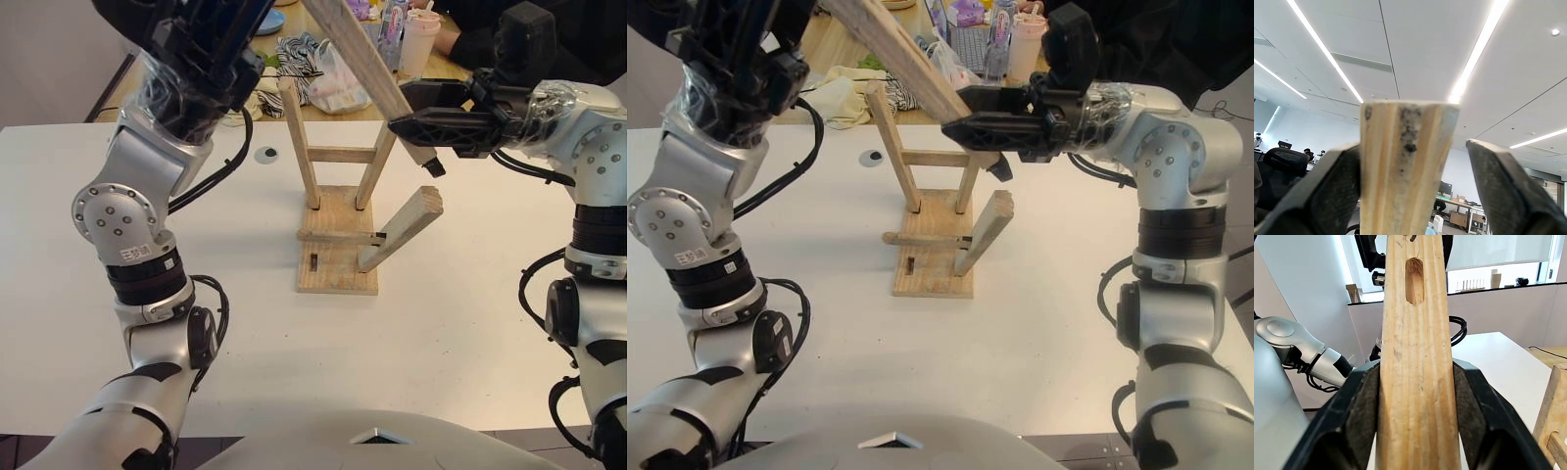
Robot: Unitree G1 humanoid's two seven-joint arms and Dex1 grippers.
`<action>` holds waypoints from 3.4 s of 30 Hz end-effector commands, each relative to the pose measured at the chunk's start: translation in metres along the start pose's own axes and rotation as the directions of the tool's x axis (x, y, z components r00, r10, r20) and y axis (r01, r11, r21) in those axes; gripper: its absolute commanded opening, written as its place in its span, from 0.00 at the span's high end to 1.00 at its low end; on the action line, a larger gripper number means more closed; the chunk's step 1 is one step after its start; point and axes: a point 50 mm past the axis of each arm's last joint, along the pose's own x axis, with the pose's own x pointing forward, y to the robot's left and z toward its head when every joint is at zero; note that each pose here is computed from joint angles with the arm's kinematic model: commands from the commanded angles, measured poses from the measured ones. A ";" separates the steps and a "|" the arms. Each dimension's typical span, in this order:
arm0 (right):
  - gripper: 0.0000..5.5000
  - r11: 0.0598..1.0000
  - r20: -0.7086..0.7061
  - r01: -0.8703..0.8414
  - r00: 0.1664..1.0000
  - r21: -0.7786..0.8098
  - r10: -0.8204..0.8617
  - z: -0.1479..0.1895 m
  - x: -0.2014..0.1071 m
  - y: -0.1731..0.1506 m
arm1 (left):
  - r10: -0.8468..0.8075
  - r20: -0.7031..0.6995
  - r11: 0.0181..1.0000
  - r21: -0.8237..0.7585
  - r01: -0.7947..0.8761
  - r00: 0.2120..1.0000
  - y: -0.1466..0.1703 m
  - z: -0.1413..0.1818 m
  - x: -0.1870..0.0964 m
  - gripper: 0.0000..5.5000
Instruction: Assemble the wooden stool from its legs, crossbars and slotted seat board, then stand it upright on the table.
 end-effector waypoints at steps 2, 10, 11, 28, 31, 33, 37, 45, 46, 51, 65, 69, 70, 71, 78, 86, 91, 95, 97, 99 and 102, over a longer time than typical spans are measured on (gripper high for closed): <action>0.63 1.000 -0.046 -0.015 0.999 -0.023 0.014 0.002 0.000 0.005 | 0.006 -0.016 1.000 -0.006 -0.006 1.000 0.000 -0.004 0.000 0.49; 0.63 1.000 -0.063 0.000 0.998 -0.020 -0.001 0.001 0.001 0.004 | 0.019 0.000 1.000 0.005 -0.019 1.000 0.001 -0.006 -0.004 0.59; 0.63 1.000 -0.066 0.011 0.998 -0.018 -0.012 0.000 0.001 0.004 | 0.021 0.005 1.000 0.020 -0.021 1.000 0.002 -0.006 -0.004 0.59; 0.45 0.997 -0.331 0.061 0.943 0.045 -0.043 -0.043 -0.027 0.021 | 0.476 0.190 0.812 0.281 -0.512 0.859 0.034 0.025 -0.132 0.64; 0.55 0.997 -0.389 0.076 0.919 0.021 -0.062 -0.055 -0.028 0.018 | 0.541 0.128 0.792 0.255 -0.555 0.831 0.046 -0.001 -0.156 0.64; 0.57 0.997 -0.397 0.072 0.916 0.011 -0.062 -0.056 -0.027 0.017 | 0.553 0.097 0.799 0.222 -0.559 0.828 0.052 -0.015 -0.164 0.64; 0.58 0.997 -0.402 0.074 0.913 -0.001 -0.069 -0.057 -0.028 0.015 | 0.538 0.067 0.821 0.184 -0.540 0.841 0.056 -0.033 -0.164 0.64; 0.59 0.996 -0.430 0.085 0.899 -0.012 -0.082 -0.063 -0.030 0.012 | 0.558 -0.174 0.827 0.201 -0.526 0.811 0.064 -0.074 -0.182 0.64; 0.59 0.996 -0.430 0.087 0.899 -0.014 -0.084 -0.063 -0.030 0.012 | 0.550 -0.216 0.832 0.219 -0.509 0.807 0.063 -0.074 -0.183 0.64; 0.60 0.996 -0.443 0.088 0.892 -0.014 -0.085 -0.068 -0.031 0.013 | 0.463 -0.533 0.886 0.300 -0.353 0.708 0.058 -0.050 -0.189 0.64; 0.60 0.997 -0.445 0.077 0.893 0.002 -0.068 -0.079 -0.026 0.019 | 0.247 -0.907 0.963 0.268 0.014 0.340 0.059 -0.034 -0.164 0.64; 0.60 0.997 -0.442 0.074 0.895 0.005 -0.064 -0.081 -0.023 0.021 | 0.229 -0.929 0.967 0.252 0.043 0.292 0.062 -0.034 -0.153 0.64; 0.60 0.997 -0.440 0.074 0.895 0.005 -0.064 -0.082 -0.022 0.021 | 0.223 -0.933 0.968 0.247 0.052 0.284 0.062 -0.034 -0.151 0.64; 0.60 0.997 -0.439 0.076 0.896 0.005 -0.066 -0.083 -0.022 0.022 | 0.216 -0.936 0.969 0.241 0.060 0.276 0.062 -0.035 -0.150 0.64; 0.61 0.997 -0.438 0.076 0.897 0.002 -0.068 -0.086 -0.020 0.023 | 0.151 -0.956 0.974 0.187 0.126 0.250 0.062 -0.059 -0.138 0.64; 0.61 0.996 -0.478 0.088 0.875 -0.001 -0.078 -0.092 -0.022 0.022 | 0.119 -0.954 0.969 0.173 0.179 0.275 0.051 -0.073 -0.139 0.64; 0.62 0.996 -0.521 0.093 0.850 0.004 -0.077 -0.098 -0.026 0.024 | 0.141 -0.948 0.962 0.200 0.186 0.285 0.046 -0.078 -0.142 0.64; 0.62 0.998 -0.528 0.049 0.848 -0.030 -0.057 -0.096 -0.020 0.026 | 0.194 -0.941 0.962 0.238 0.136 0.279 0.054 -0.082 -0.134 0.64; 0.62 0.999 -0.531 0.013 0.847 -0.050 -0.038 -0.095 -0.013 0.028 | 0.217 -0.942 0.965 0.247 0.092 0.255 0.058 -0.085 -0.131 0.64; 0.62 0.997 -0.539 -0.001 0.842 -0.073 -0.038 -0.103 -0.004 0.026 | 0.231 -0.954 0.969 0.244 0.049 0.192 0.063 -0.094 -0.136 0.64; 0.63 0.990 -0.534 0.036 0.839 -0.135 -0.103 -0.109 -0.001 0.016 | 0.248 -0.959 0.967 0.254 0.023 0.138 0.065 -0.102 -0.146 0.64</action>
